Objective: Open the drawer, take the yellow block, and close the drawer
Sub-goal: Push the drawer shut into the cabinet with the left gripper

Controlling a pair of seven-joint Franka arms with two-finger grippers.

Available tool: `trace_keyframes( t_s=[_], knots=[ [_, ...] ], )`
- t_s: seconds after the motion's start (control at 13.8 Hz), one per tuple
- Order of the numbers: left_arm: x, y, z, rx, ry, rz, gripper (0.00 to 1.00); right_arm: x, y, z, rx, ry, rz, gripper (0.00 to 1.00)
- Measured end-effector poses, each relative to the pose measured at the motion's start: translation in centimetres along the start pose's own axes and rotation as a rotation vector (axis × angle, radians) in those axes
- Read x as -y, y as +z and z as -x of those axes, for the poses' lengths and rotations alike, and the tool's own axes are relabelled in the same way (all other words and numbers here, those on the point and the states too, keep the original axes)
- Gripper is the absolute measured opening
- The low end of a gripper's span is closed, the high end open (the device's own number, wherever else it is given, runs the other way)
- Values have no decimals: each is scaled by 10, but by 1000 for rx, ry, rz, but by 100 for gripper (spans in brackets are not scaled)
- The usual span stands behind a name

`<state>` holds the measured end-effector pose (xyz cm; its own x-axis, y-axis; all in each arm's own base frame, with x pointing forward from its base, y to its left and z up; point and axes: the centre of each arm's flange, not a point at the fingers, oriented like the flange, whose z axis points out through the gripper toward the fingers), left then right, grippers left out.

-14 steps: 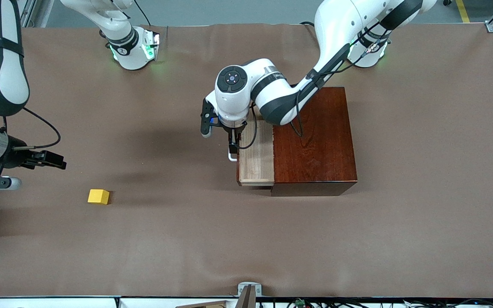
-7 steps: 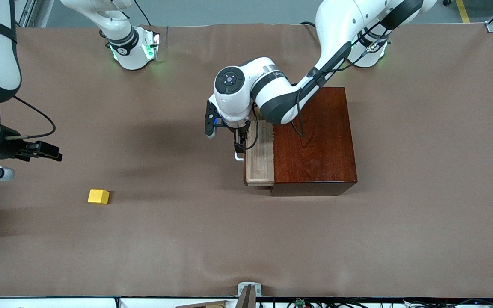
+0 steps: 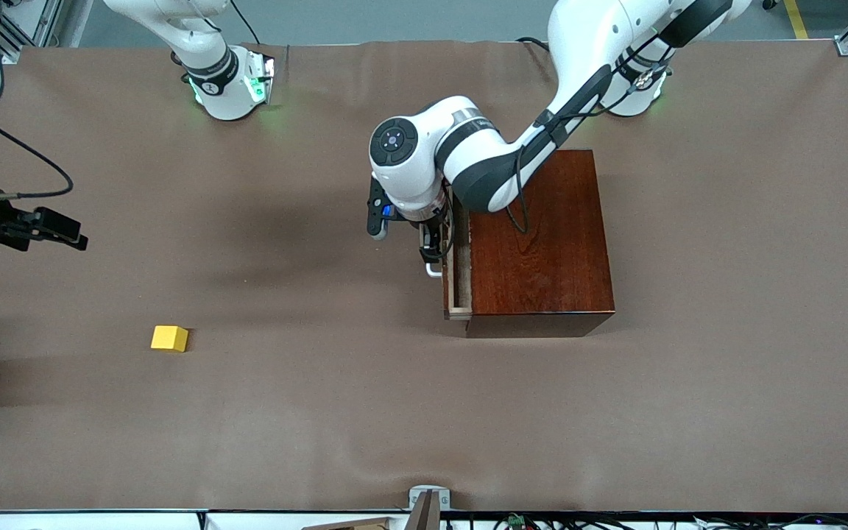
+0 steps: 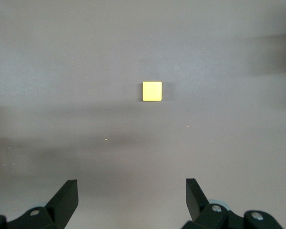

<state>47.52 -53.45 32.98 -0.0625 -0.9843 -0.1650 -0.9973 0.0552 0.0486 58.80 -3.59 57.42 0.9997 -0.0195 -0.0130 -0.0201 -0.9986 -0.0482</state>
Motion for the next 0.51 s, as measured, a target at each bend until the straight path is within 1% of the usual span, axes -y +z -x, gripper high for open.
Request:
trace_keyframes(
  t_s=[0.29,0.51],
  knots=[
    [-1,1,2,14,2,4,100,1,-4,7,34,19,-2,100],
    [1,4,9,45,-6,21,100,2,-13,10,33,35,-2,100]
  ],
)
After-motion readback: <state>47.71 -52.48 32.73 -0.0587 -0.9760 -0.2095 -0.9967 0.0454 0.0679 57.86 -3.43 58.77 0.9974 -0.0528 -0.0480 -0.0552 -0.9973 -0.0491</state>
